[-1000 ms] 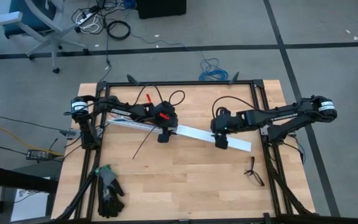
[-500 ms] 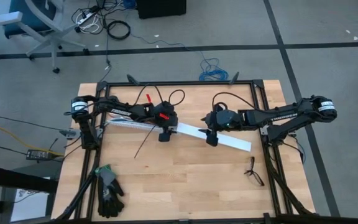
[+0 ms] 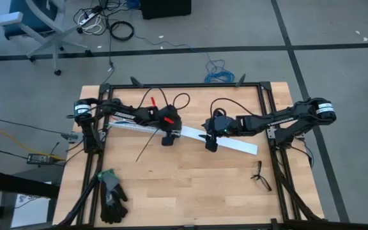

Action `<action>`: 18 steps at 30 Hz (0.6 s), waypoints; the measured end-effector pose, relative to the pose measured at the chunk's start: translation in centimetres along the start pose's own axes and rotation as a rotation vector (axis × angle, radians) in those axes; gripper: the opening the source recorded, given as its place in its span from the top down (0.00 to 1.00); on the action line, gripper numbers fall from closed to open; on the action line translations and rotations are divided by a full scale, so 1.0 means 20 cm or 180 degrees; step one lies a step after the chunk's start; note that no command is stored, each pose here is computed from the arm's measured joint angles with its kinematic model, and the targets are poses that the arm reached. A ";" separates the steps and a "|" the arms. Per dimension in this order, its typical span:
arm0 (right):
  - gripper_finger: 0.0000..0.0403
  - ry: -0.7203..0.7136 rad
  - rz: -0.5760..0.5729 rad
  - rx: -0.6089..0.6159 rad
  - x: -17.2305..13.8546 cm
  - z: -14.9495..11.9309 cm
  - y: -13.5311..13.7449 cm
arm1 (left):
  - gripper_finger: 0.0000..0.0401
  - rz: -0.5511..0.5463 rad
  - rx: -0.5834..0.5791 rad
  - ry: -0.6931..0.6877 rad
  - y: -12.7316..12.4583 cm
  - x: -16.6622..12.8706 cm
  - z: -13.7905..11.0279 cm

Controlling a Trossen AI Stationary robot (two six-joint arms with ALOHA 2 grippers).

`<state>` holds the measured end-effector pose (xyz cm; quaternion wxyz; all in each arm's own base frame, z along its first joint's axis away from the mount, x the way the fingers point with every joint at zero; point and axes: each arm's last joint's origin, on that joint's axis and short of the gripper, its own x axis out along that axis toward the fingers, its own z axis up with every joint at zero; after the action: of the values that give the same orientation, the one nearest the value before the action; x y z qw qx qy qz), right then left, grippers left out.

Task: Ziptie cables
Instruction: Close the white cable duct

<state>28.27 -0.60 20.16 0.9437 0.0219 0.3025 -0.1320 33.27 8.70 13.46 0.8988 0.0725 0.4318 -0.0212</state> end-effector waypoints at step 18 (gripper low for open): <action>0.63 -0.0334 0.0094 0.0196 0.02 0.06 -0.09 | 0.26 -0.0146 0.0047 -0.0031 -0.01 -0.05 -0.06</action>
<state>28.83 -2.52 21.07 0.9590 0.0484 0.2481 -0.1284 31.78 8.70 13.52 0.8996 0.0691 0.4288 -0.0453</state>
